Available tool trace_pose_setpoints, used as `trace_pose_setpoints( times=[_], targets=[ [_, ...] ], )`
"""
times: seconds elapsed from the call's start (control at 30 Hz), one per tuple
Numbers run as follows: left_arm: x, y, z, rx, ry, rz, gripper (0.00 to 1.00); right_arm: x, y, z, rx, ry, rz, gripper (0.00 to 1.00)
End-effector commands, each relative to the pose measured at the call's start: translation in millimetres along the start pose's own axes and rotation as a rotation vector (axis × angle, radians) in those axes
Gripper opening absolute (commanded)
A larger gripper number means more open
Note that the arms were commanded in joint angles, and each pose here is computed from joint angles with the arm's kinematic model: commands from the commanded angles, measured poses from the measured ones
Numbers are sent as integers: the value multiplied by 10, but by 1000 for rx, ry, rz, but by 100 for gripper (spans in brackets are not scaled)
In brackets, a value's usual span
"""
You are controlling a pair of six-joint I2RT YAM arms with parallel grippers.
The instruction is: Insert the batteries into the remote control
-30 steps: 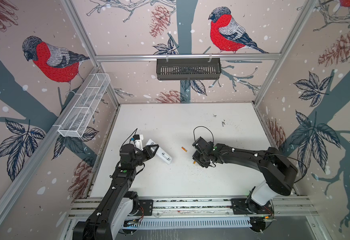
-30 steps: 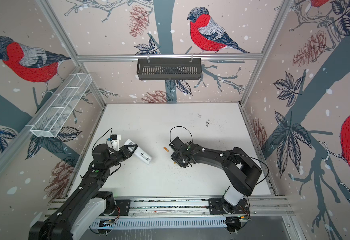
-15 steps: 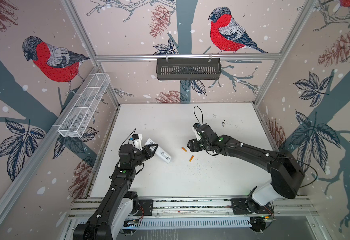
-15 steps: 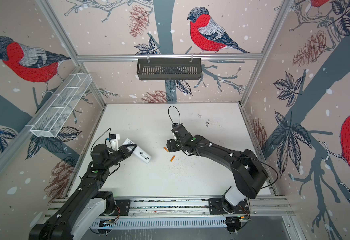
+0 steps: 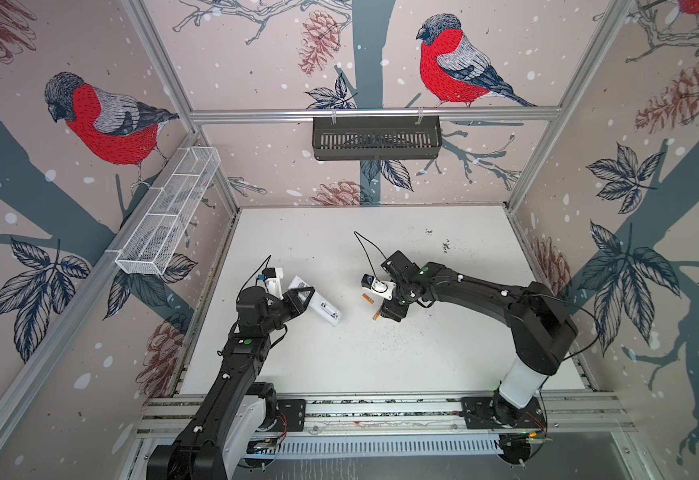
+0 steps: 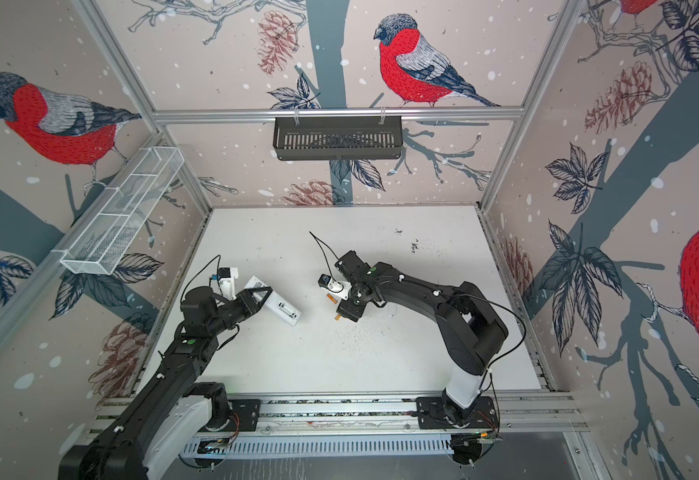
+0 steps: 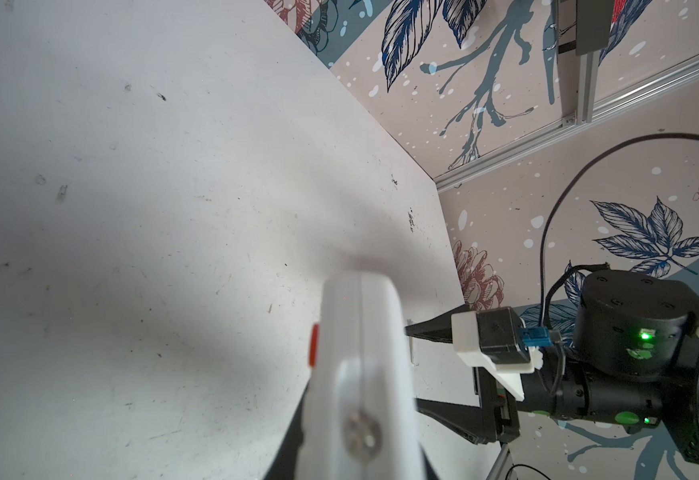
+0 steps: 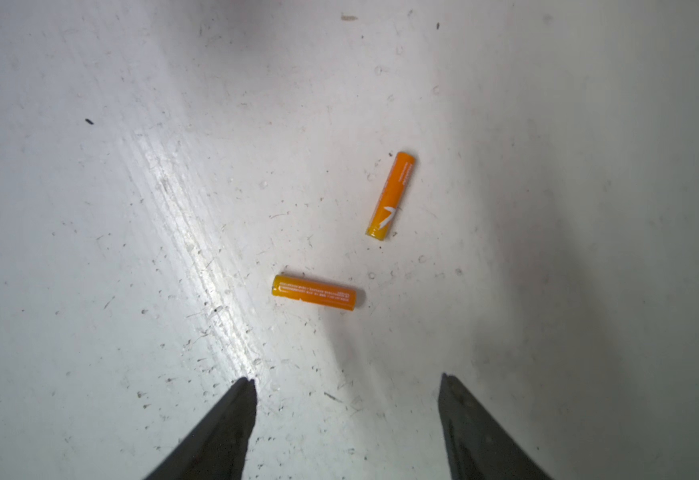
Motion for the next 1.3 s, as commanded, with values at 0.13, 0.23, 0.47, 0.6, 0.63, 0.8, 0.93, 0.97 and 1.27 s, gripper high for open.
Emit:
trace_pose_setpoints(
  times=[0.13, 0.23, 0.47, 0.6, 0.63, 0.8, 0.93, 0.97, 1.27],
  targets=[
    [-88, 50, -20, -16, -42, 25, 0, 98, 21, 191, 15, -49, -193, 65],
    [-92, 66, -34, -24, -45, 26, 0, 107, 55, 237, 6, -71, -226, 63],
    [-116, 89, -56, -37, -55, 30, 0, 126, -20, 400, 58, -48, -257, 62],
    [-126, 97, -65, -41, -58, 33, 0, 136, -65, 478, 75, -30, -268, 61],
    [-129, 98, -67, -42, -59, 34, 0, 145, -70, 495, 74, -24, -275, 61],
    [-139, 107, -83, -49, -60, 36, 0, 143, -100, 549, 83, 5, -286, 61],
    [-142, 117, -93, -54, -61, 39, 0, 227, -118, 576, 82, 60, -283, 52],
    [-144, 119, -94, -55, -62, 39, 0, 241, -124, 575, 81, 69, -282, 49],
    [-145, 120, -97, -54, -60, 38, 0, 244, -266, 606, 123, 136, -164, 34]
  ],
)
Point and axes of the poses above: each gripper's point midway between its finger pads, its own z axis out along the fingers, its own x axis along the line the jaws close on, y = z × x, the point moved 2 cm from there along -z, back along the fingers, and after that the axes turned 15 degrees about -z, right-handed, at the moved point
